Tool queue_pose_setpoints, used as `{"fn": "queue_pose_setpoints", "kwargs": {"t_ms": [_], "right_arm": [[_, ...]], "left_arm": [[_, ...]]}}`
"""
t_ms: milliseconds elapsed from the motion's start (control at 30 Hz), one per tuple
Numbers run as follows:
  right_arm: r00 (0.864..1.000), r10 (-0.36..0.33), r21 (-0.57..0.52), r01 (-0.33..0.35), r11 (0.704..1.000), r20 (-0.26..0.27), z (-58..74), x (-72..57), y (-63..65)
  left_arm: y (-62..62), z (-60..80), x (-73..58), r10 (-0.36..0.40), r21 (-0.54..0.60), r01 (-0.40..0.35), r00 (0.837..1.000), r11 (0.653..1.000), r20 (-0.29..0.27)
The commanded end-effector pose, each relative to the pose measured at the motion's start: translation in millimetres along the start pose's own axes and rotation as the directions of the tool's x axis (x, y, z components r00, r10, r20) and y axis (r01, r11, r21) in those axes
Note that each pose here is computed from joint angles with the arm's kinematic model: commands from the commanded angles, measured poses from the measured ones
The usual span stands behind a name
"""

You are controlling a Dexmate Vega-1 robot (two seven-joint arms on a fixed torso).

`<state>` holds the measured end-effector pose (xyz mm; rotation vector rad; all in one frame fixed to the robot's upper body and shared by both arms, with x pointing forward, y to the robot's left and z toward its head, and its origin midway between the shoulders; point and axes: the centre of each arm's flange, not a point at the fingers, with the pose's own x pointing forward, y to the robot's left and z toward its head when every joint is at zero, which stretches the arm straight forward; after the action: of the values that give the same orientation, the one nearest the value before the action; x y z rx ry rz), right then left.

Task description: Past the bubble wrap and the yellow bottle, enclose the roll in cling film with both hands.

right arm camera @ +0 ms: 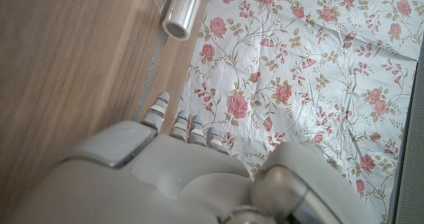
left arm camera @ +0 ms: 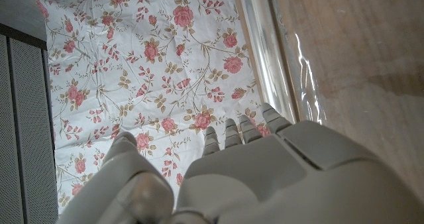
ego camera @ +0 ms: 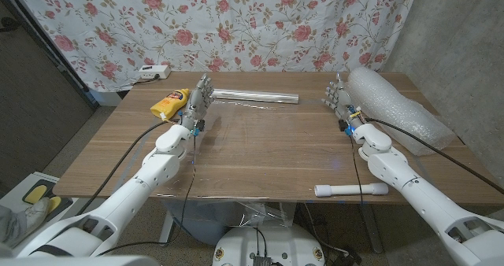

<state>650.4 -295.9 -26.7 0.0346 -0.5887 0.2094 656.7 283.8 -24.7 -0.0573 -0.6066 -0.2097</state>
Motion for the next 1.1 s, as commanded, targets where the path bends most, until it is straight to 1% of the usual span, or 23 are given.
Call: {"fn": "queue_pose_setpoints", "kwargs": {"t_ms": [33, 100, 133, 167, 200, 233, 267, 300, 333, 367, 400, 500, 600, 700, 733, 767, 800, 833, 900, 967, 1033, 1067, 1100], "right_arm": [[1.0, 0.017, -0.048, -0.016, 0.999, 0.022, 9.4, -8.2, 1.3], [0.999, 0.021, -0.062, -0.02, 0.998, 0.028, 12.3, -10.8, 1.6], [0.999, 0.025, -0.07, -0.022, 0.997, 0.031, 14.0, -11.9, 1.6], [0.999, 0.026, -0.075, -0.023, 0.997, 0.035, 15.4, -13.0, 1.5], [0.999, 0.028, -0.08, -0.025, 0.997, 0.038, 16.7, -13.6, 1.2], [0.999, 0.03, -0.083, -0.027, 0.996, 0.037, 18.0, -13.8, 0.6], [0.999, 0.034, -0.09, -0.03, 0.995, 0.04, 19.2, -14.2, 0.0], [0.999, 0.036, -0.096, -0.032, 0.995, 0.041, 20.4, -14.7, -0.4], [0.998, 0.044, -0.106, -0.039, 0.994, 0.042, 21.6, -15.2, -0.8], [0.998, 0.047, -0.11, -0.043, 0.993, 0.041, 22.6, -15.7, -1.3], [0.998, 0.048, -0.11, -0.043, 0.993, 0.039, 23.4, -16.0, -2.0], [0.998, 0.054, -0.118, -0.049, 0.992, 0.037, 25.9, -14.8, -5.2], [0.998, 0.053, -0.105, -0.048, 0.993, 0.04, 26.6, -12.1, -8.4], [0.998, 0.056, -0.106, -0.051, 0.993, 0.043, 27.3, -9.1, -12.4], [0.998, 0.055, -0.102, -0.05, 0.994, 0.044, 27.5, -8.4, -13.6], [0.997, 0.062, -0.105, -0.056, 0.993, 0.048, 27.6, -7.8, -14.6], [0.996, 0.067, -0.107, -0.061, 0.992, 0.054, 27.7, -7.7, -15.3], [0.996, 0.066, -0.101, -0.06, 0.993, 0.055, 27.7, -7.7, -15.5], [0.996, 0.067, -0.085, -0.062, 0.994, 0.055, 27.0, -8.5, -15.5], [0.995, 0.083, -0.102, -0.077, 0.992, 0.055, 28.1, -7.4, -14.7], [0.995, 0.079, -0.108, -0.072, 0.992, 0.063, 29.9, -7.8, -13.1], [0.994, 0.079, -0.102, -0.072, 0.992, 0.069, 30.5, -8.7, -11.6], [0.994, 0.076, -0.096, -0.069, 0.993, 0.077, 32.4, -10.3, -8.3]], "left_arm": [[-2.7, -1.8, -6.6, 0.0, -0.002, 0.0, 1.0, 1.0, 0.009], [-6.0, -1.2, -9.8, 0.009, -0.011, -0.009, 1.0, 1.0, 0.019], [-6.5, -0.8, -10.5, 0.007, 0.014, -0.007, 1.0, 1.0, 0.009], [-8.0, -1.7, -11.0, 0.019, 0.007, -0.019, 1.0, 1.0, -0.003], [-9.1, -2.3, -8.8, 0.002, -0.013, -0.002, 1.0, 1.0, 0.0], [-9.3, -0.6, -8.2, -0.008, 0.012, 0.008, 1.0, 1.0, 0.001], [-12.0, 0.4, -9.5, 0.019, 0.023, -0.019, 1.0, 1.0, 0.006], [-13.8, -0.5, -8.0, 0.01, -0.009, -0.01, 1.0, 1.0, 0.009], [-15.0, 0.7, -7.7, 0.005, -0.008, -0.005, 1.0, 1.0, 0.015], [-17.4, 2.4, -8.8, 0.019, 0.002, -0.019, 1.0, 1.0, 0.02], [-19.5, 1.9, -8.1, 0.015, -0.014, -0.015, 1.0, 1.0, 0.026], [-20.4, 3.6, -4.4, -0.001, 0.032, 0.0, 1.0, 0.999, 0.016], [-22.6, -0.4, -5.5, 0.019, -0.013, -0.018, 0.999, 1.0, 0.027], [-25.7, -4.1, -5.3, 0.024, -0.003, -0.024, 0.999, 1.0, 0.024], [-26.1, -6.2, -4.3, 0.011, -0.005, -0.011, 1.0, 1.0, 0.027], [-26.7, -7.8, -5.6, 0.014, 0.001, -0.014, 1.0, 1.0, 0.027], [-27.9, -10.4, -8.0, 0.029, -0.02, -0.029, 0.999, 0.999, 0.031], [-28.0, -12.1, -8.5, 0.022, -0.038, -0.02, 0.999, 0.999, 0.036], [-25.5, -10.6, -9.1, 0.033, -0.011, -0.033, 0.999, 0.999, 0.033], [-22.3, -12.5, -8.2, 0.027, -0.038, -0.025, 0.999, 0.999, 0.04], [-18.5, -12.4, -7.4, 0.025, -0.048, -0.022, 0.999, 0.999, 0.049], [-15.4, -10.8, -6.3, 0.007, -0.037, -0.006, 0.999, 0.999, 0.046], [-17.0, -7.4, -14.7, 0.028, -0.07, -0.022, 0.996, 0.997, 0.084]]}}
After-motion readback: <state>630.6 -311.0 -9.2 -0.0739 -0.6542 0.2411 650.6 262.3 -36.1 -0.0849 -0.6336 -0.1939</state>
